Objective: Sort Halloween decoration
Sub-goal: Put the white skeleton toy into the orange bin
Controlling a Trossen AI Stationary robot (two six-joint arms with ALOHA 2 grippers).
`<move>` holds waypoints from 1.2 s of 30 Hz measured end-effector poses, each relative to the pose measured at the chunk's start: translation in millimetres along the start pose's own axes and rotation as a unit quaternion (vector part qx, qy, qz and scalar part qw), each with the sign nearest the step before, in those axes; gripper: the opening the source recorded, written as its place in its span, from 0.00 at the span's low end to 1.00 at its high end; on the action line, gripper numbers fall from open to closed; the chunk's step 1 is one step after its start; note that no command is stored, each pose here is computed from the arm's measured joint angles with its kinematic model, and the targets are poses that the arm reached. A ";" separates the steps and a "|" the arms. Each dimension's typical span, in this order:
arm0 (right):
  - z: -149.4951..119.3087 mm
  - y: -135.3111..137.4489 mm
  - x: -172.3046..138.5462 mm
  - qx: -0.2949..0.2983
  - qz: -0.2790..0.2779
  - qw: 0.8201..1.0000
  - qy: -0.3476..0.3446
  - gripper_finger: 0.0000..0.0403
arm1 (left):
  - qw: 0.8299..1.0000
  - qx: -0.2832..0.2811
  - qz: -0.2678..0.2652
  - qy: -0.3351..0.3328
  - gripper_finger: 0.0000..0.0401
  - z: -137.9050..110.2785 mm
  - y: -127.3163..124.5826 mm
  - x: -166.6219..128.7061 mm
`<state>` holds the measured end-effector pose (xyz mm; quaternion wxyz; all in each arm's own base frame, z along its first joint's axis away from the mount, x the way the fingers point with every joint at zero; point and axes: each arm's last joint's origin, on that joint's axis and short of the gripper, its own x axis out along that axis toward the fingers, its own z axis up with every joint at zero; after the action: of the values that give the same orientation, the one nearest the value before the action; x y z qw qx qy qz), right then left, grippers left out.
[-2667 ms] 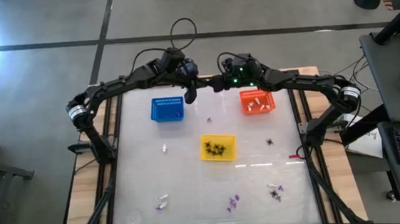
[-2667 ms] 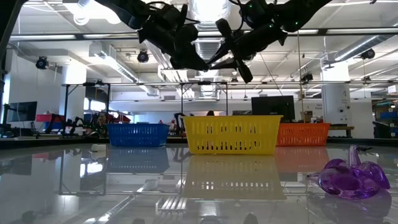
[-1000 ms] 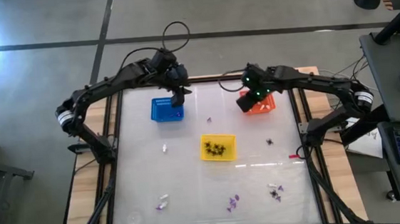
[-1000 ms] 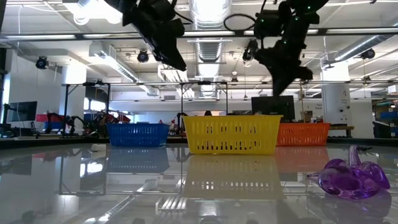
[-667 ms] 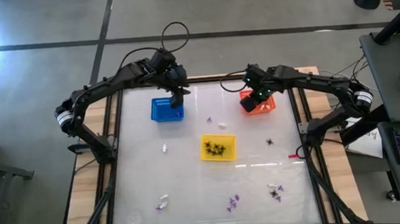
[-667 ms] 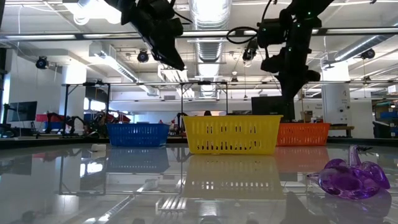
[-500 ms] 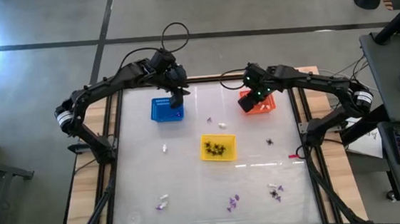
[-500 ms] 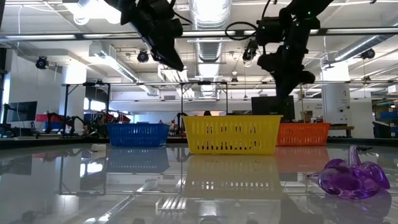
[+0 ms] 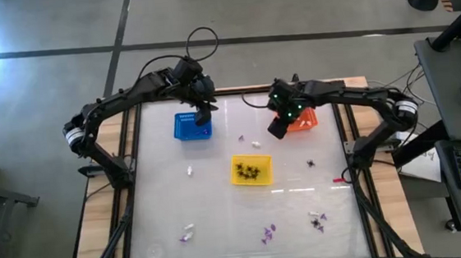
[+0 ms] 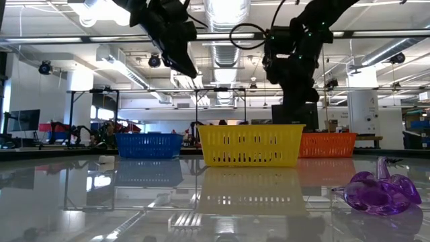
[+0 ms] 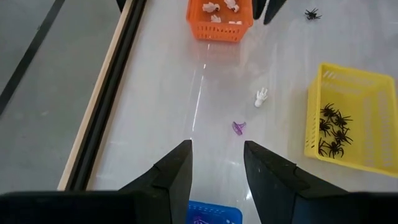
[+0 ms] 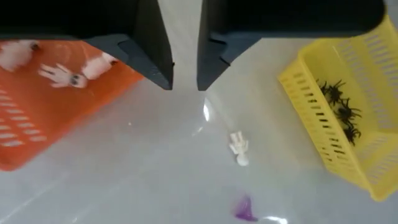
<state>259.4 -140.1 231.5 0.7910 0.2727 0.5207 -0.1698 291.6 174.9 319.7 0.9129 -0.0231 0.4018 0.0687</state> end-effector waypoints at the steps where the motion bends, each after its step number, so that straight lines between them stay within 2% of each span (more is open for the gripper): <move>1: 1.3 0.3 3.6 -0.001 0.004 1.000 0.002 0.19 | 1.000 -0.001 -0.001 0.002 0.32 -0.4 -0.1 0.0; 6: 9.0 4.5 24.4 -0.042 0.034 0.999 0.001 0.29 | 1.000 -0.002 -0.002 0.005 0.32 -1.1 -0.4 0.0; 11: 17.3 10.8 48.9 -0.092 0.041 0.995 -0.011 0.32 | 1.000 -0.009 -0.002 0.005 0.32 -1.1 -0.4 0.1; 21: 30.6 23.3 92.1 -0.107 0.042 0.993 0.029 0.32 | 1.000 -0.013 -0.002 0.006 0.32 -1.2 -0.3 0.2; 29: 27.1 33.5 109.7 -0.120 0.043 0.990 0.055 0.32 | 1.000 -0.023 -0.002 0.006 0.32 -1.3 -0.4 0.2; 36: 28.1 28.2 119.6 -0.084 0.011 0.995 0.061 0.30 | 0.999 -0.031 -0.004 0.013 0.32 -2.7 -0.8 0.4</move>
<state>343.4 -133.0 137.8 0.7798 0.2208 0.5772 -0.0996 289.9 173.8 317.6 0.9065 -0.0538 0.4116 0.0770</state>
